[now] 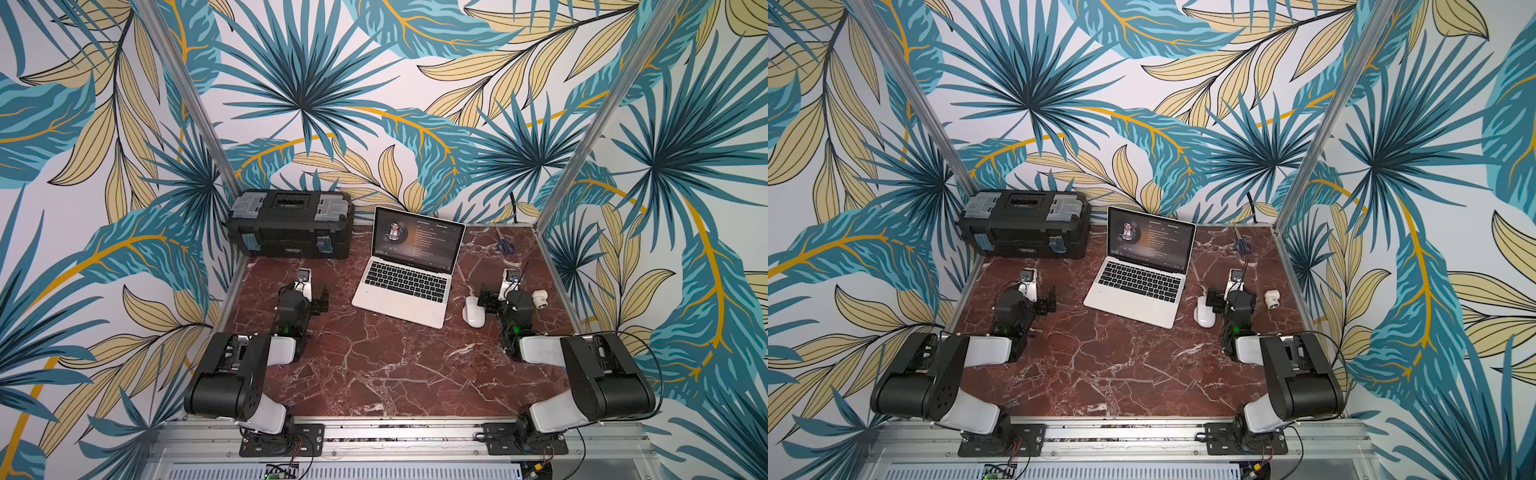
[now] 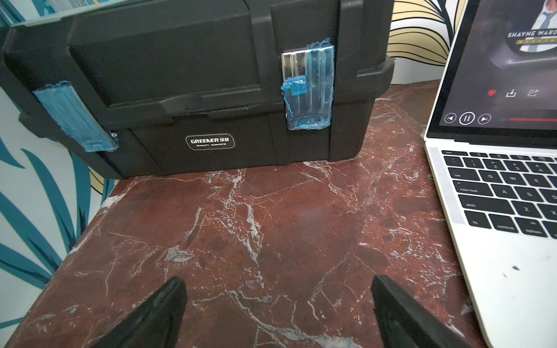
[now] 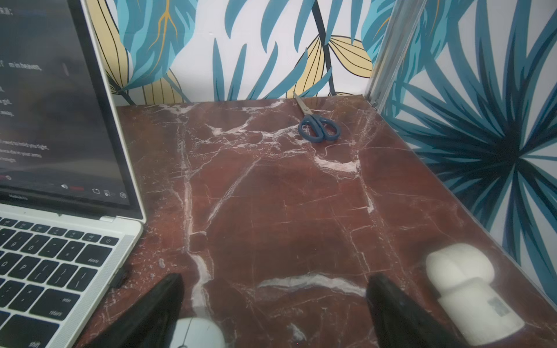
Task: Remove the wireless mouse receiver from the laptop
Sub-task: Pick up the mouse from the center of the board.
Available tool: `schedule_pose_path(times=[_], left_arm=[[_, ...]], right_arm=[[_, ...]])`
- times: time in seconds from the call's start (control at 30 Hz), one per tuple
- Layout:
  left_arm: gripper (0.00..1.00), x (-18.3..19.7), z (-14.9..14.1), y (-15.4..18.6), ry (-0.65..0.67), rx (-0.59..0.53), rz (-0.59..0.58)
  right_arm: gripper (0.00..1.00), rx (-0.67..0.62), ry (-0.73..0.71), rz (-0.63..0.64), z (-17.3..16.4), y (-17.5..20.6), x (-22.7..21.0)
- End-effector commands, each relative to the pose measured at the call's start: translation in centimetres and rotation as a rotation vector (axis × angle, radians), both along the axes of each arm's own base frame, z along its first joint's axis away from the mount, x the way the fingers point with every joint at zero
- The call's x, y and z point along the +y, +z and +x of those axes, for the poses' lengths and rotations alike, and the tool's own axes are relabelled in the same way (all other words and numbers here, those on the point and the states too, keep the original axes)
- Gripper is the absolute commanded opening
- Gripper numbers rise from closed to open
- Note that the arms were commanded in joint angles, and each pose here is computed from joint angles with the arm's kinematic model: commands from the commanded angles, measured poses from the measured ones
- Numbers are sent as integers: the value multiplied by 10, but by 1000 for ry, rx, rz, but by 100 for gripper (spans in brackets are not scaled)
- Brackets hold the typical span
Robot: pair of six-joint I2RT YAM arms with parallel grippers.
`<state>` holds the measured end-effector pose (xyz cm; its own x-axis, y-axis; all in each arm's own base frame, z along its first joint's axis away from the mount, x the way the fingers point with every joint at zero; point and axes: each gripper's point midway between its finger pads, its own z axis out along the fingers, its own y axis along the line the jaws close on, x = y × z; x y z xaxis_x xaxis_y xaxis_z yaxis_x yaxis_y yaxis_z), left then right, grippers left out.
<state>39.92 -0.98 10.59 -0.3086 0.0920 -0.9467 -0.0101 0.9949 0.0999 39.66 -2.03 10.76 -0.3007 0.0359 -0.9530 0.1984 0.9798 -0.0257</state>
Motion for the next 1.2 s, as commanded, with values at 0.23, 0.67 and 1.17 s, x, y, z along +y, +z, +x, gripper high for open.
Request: schedule_pose_path(times=[0.23,0.67,1.17], left_arm=[[100,0,5,7,-1,-15,-11],[100,-64,-46,92,-97,-100,18],[100,-219,-77,37,-466,118,-265]], right_arm=[[100,-3,-2,16,1,2,-1],[99,261,-9,209,-48,37,40],[100,767,-80,186,-67,-48,63]])
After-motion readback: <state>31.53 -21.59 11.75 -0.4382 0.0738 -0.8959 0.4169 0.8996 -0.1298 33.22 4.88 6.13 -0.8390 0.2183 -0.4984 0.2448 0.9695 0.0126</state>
